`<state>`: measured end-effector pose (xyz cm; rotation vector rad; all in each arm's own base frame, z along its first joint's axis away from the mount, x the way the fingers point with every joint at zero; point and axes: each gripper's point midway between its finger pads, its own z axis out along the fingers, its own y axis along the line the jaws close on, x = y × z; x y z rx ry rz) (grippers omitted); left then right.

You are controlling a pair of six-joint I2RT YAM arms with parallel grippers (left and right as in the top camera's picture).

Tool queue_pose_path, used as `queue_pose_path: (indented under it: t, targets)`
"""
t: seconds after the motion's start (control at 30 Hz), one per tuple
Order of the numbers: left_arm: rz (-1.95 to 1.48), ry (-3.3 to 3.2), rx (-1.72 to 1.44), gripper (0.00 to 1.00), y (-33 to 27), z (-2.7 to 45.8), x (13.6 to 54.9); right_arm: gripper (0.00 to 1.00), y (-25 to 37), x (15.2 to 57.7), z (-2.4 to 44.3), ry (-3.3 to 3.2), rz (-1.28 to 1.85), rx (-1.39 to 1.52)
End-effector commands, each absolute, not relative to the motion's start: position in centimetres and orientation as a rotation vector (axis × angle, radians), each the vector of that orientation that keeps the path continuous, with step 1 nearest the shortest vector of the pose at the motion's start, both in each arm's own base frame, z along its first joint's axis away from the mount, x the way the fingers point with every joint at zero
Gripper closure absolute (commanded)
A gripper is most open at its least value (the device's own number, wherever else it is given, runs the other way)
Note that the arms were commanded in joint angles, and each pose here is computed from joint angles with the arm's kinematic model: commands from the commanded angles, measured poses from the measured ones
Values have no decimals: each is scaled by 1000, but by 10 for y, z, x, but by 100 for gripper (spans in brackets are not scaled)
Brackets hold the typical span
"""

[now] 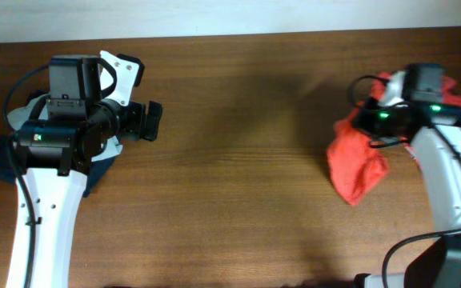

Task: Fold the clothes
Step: 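Grasp the orange T-shirt at the right edge with the right gripper, then drag the orange T-shirt leftward to the table center with the right gripper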

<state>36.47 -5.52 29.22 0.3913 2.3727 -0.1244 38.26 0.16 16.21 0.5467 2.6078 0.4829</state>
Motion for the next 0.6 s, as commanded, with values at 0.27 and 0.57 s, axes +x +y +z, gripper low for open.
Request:
queue_pose_path:
  t: [0.27, 0.57]
  targets:
    - [-146, 2351, 386, 1, -59, 300, 367, 92, 258, 297, 171, 2489, 541, -920]
    - [-141, 2323, 385, 1, -59, 304, 372, 37, 178, 329, 168, 2621, 179, -509]
